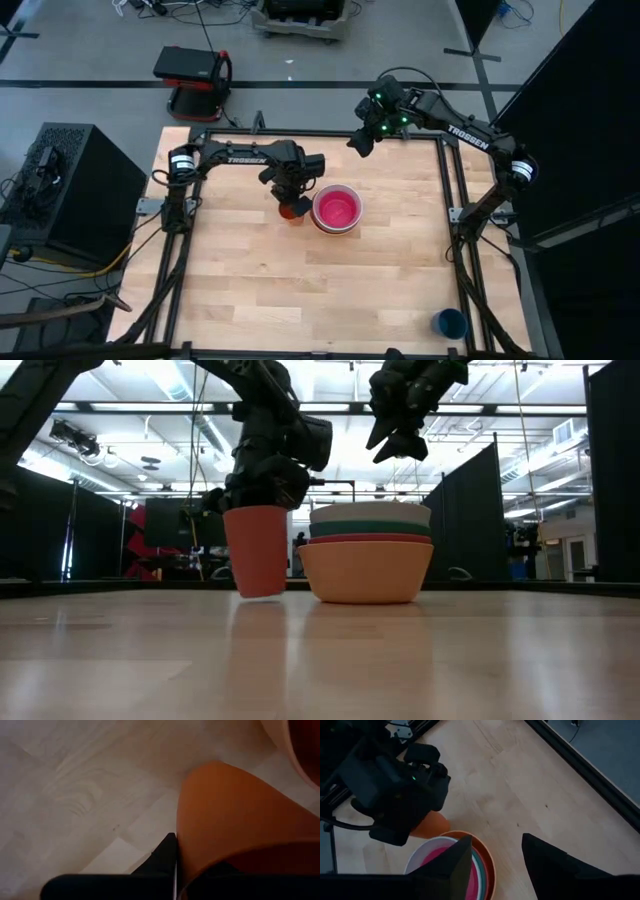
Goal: Nest bowls inside each other
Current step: Put the orange cup to the left of the stacked bowls
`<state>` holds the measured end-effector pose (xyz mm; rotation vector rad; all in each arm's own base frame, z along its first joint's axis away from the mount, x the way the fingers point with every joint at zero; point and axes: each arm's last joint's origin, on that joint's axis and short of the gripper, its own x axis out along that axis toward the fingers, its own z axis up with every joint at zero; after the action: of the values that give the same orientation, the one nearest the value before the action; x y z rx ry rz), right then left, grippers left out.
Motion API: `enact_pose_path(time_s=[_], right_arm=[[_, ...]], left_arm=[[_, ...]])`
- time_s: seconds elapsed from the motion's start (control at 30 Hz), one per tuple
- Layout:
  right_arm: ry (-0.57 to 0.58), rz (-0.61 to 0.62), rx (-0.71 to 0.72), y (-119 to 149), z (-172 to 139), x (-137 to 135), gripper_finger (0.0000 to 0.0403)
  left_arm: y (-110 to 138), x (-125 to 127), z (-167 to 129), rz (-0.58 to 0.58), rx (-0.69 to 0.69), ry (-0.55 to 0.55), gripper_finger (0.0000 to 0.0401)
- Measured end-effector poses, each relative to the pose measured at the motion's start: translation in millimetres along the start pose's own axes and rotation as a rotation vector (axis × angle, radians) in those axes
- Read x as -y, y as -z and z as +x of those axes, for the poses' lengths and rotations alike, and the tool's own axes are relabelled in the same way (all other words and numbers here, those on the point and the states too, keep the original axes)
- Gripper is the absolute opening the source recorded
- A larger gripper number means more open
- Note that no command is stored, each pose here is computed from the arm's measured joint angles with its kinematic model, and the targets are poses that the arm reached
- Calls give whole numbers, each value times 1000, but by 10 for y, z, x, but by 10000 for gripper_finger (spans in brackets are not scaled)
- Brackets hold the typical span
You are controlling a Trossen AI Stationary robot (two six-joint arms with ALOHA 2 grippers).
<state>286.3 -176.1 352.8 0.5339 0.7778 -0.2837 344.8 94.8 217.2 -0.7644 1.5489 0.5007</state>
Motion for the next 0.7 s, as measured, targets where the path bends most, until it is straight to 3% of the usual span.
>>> enact_pose_path(time_s=[0.47, 0.7], right_arm=[[2, -3, 2, -3, -4, 11, 169], [6, 3, 5, -7, -12, 35, 178]], left_arm=[[-14, 22, 0, 16, -2, 16, 109], [-71, 124, -392, 76, 90, 50, 146]])
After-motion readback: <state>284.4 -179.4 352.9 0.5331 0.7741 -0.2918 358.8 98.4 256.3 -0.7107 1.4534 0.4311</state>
